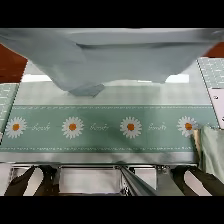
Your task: Fold the shirts.
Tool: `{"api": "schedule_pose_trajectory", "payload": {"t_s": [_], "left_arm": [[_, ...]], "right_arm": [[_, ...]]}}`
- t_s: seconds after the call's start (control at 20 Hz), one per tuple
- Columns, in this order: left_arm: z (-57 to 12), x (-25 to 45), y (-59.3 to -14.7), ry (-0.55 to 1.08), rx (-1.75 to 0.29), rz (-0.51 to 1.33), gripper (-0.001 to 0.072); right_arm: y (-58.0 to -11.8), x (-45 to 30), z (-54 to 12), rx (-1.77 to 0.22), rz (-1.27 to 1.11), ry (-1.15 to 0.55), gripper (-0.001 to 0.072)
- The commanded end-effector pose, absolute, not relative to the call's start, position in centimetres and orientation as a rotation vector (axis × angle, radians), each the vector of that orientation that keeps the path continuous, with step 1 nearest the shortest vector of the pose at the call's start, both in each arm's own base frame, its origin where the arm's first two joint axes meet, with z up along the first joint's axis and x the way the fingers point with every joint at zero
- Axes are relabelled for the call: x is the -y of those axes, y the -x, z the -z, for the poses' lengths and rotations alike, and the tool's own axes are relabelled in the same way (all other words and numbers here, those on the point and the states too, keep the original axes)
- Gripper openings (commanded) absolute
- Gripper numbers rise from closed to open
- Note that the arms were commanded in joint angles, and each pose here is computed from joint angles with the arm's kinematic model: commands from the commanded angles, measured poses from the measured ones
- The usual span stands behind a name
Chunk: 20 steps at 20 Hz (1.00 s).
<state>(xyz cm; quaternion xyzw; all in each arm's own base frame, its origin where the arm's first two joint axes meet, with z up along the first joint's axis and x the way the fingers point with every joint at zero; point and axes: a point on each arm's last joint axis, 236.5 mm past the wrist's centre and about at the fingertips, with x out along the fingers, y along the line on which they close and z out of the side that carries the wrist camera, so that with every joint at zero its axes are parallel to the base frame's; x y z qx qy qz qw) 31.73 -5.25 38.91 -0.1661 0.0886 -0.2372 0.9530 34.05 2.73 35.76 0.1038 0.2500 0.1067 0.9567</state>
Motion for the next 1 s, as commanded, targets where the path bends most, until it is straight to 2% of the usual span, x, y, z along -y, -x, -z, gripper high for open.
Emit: {"api": "schedule_pose_trajectory", "payload": {"t_s": [0.0,0.25,0.35,0.5,0.65,0.95], "left_arm": [[-45.6,4.9,-25.6,0.143,-0.036,0.275,0.0018],[-49.9,4.0,-16.7,-0.048,0.118,0.015,0.0018],[-50.0,4.0,-14.5,-0.097,0.136,-0.003,0.0018],[-47.6,2.6,-13.1,-0.079,0.042,0.005,0.0018],[-44.5,0.9,-14.5,-0.055,-0.080,-0.014,0.0018],[-30.8,1.8,-25.0,0.079,-0.467,0.087,0.0019]], "right_arm": [[-26.6,-1.5,-41.8,-0.333,-0.091,-0.098,0.0025],[-18.3,-1.7,-45.4,-0.167,-0.017,-0.055,0.0025],[-16.7,-2.0,-45.7,-0.147,-0.013,-0.054,0.0025],[-15.9,-2.2,-43.8,-0.222,-0.017,-0.052,0.0025],[-16.9,-2.2,-41.8,-0.297,-0.026,-0.084,0.0025],[-26.2,-3.7,-29.9,-0.633,-0.184,-0.208,0.0025]]}}
